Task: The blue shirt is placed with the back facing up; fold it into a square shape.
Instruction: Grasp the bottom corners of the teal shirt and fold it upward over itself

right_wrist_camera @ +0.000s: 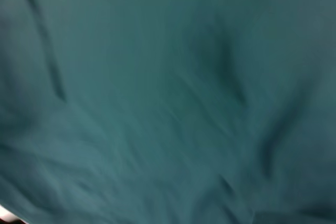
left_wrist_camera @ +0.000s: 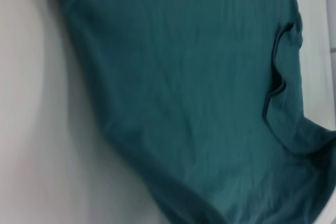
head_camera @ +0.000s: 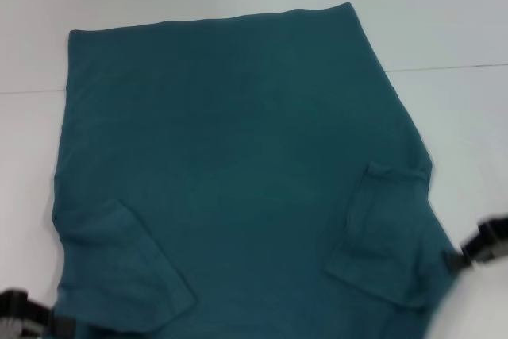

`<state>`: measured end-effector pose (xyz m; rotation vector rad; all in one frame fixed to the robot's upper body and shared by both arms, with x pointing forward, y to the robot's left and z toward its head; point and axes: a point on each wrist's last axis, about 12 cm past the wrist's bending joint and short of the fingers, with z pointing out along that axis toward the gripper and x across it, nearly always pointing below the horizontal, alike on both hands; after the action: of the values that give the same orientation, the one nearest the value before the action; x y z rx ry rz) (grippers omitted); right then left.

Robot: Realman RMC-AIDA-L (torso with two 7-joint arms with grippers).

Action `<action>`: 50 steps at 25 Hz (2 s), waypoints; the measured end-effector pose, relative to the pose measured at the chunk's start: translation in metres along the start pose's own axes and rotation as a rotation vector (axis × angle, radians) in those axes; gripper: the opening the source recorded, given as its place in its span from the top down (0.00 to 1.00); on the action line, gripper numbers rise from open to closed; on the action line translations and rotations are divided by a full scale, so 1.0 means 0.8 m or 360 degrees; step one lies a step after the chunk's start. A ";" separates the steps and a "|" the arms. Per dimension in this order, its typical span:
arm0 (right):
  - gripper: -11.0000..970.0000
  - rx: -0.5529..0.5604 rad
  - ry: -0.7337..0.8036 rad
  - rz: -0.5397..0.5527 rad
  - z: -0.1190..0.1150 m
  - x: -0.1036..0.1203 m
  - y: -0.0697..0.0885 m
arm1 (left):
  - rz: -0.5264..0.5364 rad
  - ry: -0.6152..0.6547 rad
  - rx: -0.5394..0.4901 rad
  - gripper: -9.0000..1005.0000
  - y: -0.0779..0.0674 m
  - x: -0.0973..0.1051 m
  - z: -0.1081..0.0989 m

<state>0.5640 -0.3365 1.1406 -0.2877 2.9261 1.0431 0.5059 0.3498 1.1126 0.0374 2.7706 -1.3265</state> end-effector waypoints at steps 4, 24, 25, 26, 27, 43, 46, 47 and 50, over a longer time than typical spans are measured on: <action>0.95 -0.0103 -0.0185 -0.0071 -0.013 -0.020 0.012 | -0.0021 -0.0061 -0.0020 0.97 -0.009 -0.025 -0.003; 0.95 -0.0029 -0.0816 0.0016 -0.025 -0.097 0.024 | 0.0040 -0.0343 -0.0222 0.97 -0.063 -0.144 -0.005; 0.95 -0.0029 -0.0816 0.0016 -0.025 -0.097 0.024 | 0.0045 -0.0356 -0.0237 0.97 -0.066 -0.149 -0.004; 0.95 -0.0019 -0.0831 0.0019 -0.024 -0.098 0.024 | 0.0052 -0.0368 -0.0247 0.97 -0.067 -0.152 -0.004; 0.95 -0.0008 -0.0849 0.0028 -0.024 -0.100 0.023 | 0.0063 -0.0397 -0.0258 0.97 -0.070 -0.158 -0.002; 0.95 0.0357 -0.0897 -0.0219 0.020 -0.150 0.058 | 0.0098 -0.0714 -0.0466 0.97 -0.062 -0.197 0.028; 0.95 0.0447 -0.0928 -0.0222 0.021 -0.159 0.060 | 0.0092 -0.0733 -0.0481 0.98 -0.058 -0.197 0.027; 0.95 0.0491 -0.0939 -0.0207 0.020 -0.162 0.061 | 0.0090 -0.0741 -0.0486 0.98 -0.057 -0.197 0.027; 0.95 0.0589 -0.0972 -0.0196 0.018 -0.172 0.064 | 0.0080 -0.0765 -0.0494 0.97 -0.056 -0.198 0.026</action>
<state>0.6892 -0.2659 1.1724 -0.1072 2.4323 0.4444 0.6629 0.3069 1.1464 -0.1991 2.4980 -0.7528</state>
